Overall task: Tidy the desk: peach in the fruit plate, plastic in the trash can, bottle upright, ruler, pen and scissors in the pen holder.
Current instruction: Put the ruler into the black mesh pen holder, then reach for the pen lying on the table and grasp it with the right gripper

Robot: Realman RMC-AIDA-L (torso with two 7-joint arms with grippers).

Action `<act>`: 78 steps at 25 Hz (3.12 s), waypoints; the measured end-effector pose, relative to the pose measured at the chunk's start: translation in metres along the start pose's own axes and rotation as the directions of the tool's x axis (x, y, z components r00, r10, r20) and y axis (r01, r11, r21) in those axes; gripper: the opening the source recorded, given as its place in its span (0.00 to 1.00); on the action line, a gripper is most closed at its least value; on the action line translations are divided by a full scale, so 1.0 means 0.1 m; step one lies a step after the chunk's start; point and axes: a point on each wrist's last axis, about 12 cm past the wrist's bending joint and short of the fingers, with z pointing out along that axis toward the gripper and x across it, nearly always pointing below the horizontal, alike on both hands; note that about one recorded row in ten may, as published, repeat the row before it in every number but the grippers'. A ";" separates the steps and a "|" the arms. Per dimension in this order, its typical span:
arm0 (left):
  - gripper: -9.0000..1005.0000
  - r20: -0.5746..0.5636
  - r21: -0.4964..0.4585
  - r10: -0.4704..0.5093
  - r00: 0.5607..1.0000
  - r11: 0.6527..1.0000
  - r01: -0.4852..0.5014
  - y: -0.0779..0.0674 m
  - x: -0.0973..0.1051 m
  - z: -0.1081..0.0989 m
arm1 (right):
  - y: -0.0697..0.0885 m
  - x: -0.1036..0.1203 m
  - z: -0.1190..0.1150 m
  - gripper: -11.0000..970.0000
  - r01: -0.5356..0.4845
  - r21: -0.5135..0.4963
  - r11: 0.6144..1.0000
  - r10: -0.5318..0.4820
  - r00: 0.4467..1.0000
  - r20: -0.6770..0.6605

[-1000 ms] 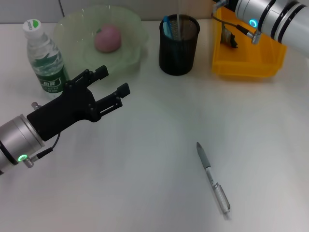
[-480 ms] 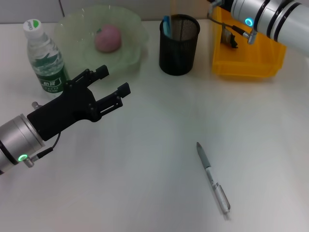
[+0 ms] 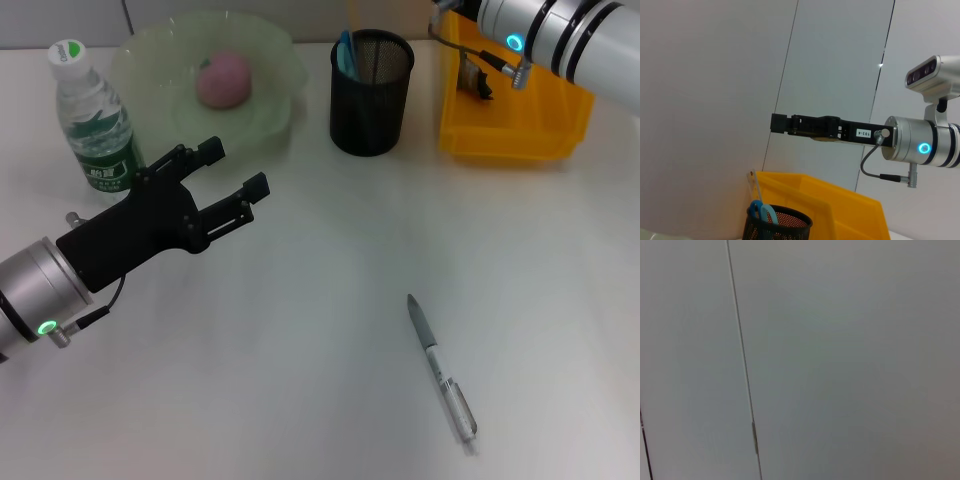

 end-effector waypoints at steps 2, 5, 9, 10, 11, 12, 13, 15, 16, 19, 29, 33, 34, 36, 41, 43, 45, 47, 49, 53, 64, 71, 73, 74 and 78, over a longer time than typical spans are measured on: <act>0.80 -0.001 -0.001 0.002 1.000 1.000 -0.002 0.00 0.00 0.00 | -0.01 0.00 -0.01 0.70 -0.007 0.005 1.000 0.007 1.000 0.003; 0.80 -0.009 -0.006 0.011 1.000 1.000 -0.011 0.00 0.01 -0.02 | -0.06 -0.03 -0.04 0.70 -0.033 0.020 0.999 0.032 0.999 0.018; 0.80 -0.020 0.003 0.026 0.999 1.000 -0.026 0.00 0.02 -0.04 | -0.11 -0.10 -0.10 0.70 -0.081 0.012 0.997 0.080 0.995 0.052; 0.80 -0.020 0.003 0.026 0.999 1.000 -0.026 0.00 0.02 -0.04 | -0.12 -0.12 -0.12 0.70 -0.092 -0.002 0.996 0.092 0.994 0.065; 0.80 -0.024 0.006 0.038 0.999 0.999 -0.038 0.02 0.01 -0.06 | -0.12 -0.13 -0.15 0.70 -0.103 -0.016 0.995 0.104 0.992 0.075; 0.80 -0.024 0.006 0.038 0.999 0.999 -0.038 0.02 0.01 -0.06 | -0.11 -0.15 -0.19 0.70 -0.112 -0.049 0.993 0.116 0.989 0.089; 0.80 -0.030 0.010 0.042 0.999 0.999 -0.041 0.02 0.01 -0.09 | -0.10 -0.18 -0.23 0.70 -0.115 -0.081 0.990 0.123 0.988 0.095; 0.80 -0.030 0.010 0.042 0.999 0.999 -0.041 0.02 0.01 -0.09 | -0.07 -0.23 -0.32 0.70 -0.116 -0.153 0.981 0.131 0.987 0.096; 0.80 -0.030 0.010 0.042 0.999 0.999 -0.041 0.02 0.01 -0.09 | -0.05 -0.26 -0.36 0.70 -0.107 -0.192 0.976 0.126 0.988 0.092; 0.80 -0.065 0.099 0.050 0.997 0.994 -0.044 -0.03 0.02 -0.16 | -0.01 -0.34 -0.51 0.70 -0.068 -0.298 0.952 0.096 0.992 0.079; 0.80 -0.099 0.199 0.009 0.995 0.980 0.011 -0.09 -0.01 -0.31 | 0.03 -0.48 -0.87 0.70 0.003 -0.575 0.818 -0.067 0.994 -0.090; 0.80 -0.118 0.224 0.012 0.993 0.975 0.015 -0.09 -0.02 -0.37 | 0.07 -0.45 -0.86 0.70 0.023 -0.629 0.777 -0.148 0.978 -0.147; 0.80 -0.124 0.229 0.015 0.992 0.973 0.014 -0.09 -0.02 -0.37 | 0.10 -0.44 -0.84 0.70 0.032 -0.647 0.761 -0.183 0.969 -0.167; 0.80 -0.150 0.263 0.027 0.988 0.965 0.013 -0.09 -0.02 -0.36 | 0.14 -0.44 -0.79 0.70 0.046 -0.681 0.731 -0.244 0.949 -0.198; 0.80 -0.203 0.317 0.052 0.978 0.948 0.015 -0.09 -0.03 -0.35 | 0.31 -0.43 -0.71 0.70 0.073 -0.797 0.599 -0.441 0.861 -0.253; 0.80 -0.219 0.334 0.063 0.974 0.942 0.014 -0.09 -0.03 -0.35 | 0.33 -0.44 -0.69 0.70 0.074 -0.811 0.581 -0.471 0.843 -0.260; 0.80 -0.226 0.342 0.071 0.971 0.940 0.011 -0.09 -0.04 -0.35 | 0.35 -0.45 -0.68 0.70 0.075 -0.835 0.546 -0.528 0.805 -0.272; 0.80 -0.235 0.346 0.077 0.969 0.938 0.009 -0.08 -0.04 -0.34 | 0.38 -0.44 -0.67 0.69 0.074 -0.862 0.501 -0.590 0.758 -0.278; 0.80 -0.253 0.362 0.094 0.963 0.932 0.004 -0.09 -0.02 -0.35 | 0.44 -0.44 -0.65 0.69 0.067 -0.891 0.449 -0.653 0.706 -0.276; 0.80 -0.288 0.389 0.134 0.948 0.921 -0.012 -0.11 0.01 -0.36 | 0.54 -0.43 -0.62 0.69 0.061 -0.936 0.348 -0.752 0.614 -0.240; 0.80 -0.324 0.398 0.143 0.935 0.918 -0.002 -0.11 0.03 -0.32 | 0.78 -0.35 -0.54 0.69 0.094 -0.993 0.072 -0.921 0.388 -0.030; 0.80 -0.327 0.376 0.115 0.938 0.927 0.017 -0.12 0.05 -0.33 | 0.93 -0.29 -0.46 0.69 0.085 -0.988 -0.126 -0.956 0.254 0.144; 0.80 -0.327 0.371 0.111 0.938 0.928 0.020 -0.13 0.06 -0.33 | 0.95 -0.29 -0.45 0.69 0.082 -0.985 -0.149 -0.956 0.242 0.165; 0.80 -0.327 0.371 0.110 0.938 0.928 0.020 -0.13 0.06 -0.34 | 0.97 -0.28 -0.44 0.69 0.077 -0.982 -0.172 -0.956 0.228 0.185; 0.80 -0.328 0.367 0.112 0.938 0.930 0.017 -0.13 0.07 -0.35 | 1.06 -0.25 -0.42 0.69 0.052 -0.966 -0.255 -0.950 0.174 0.260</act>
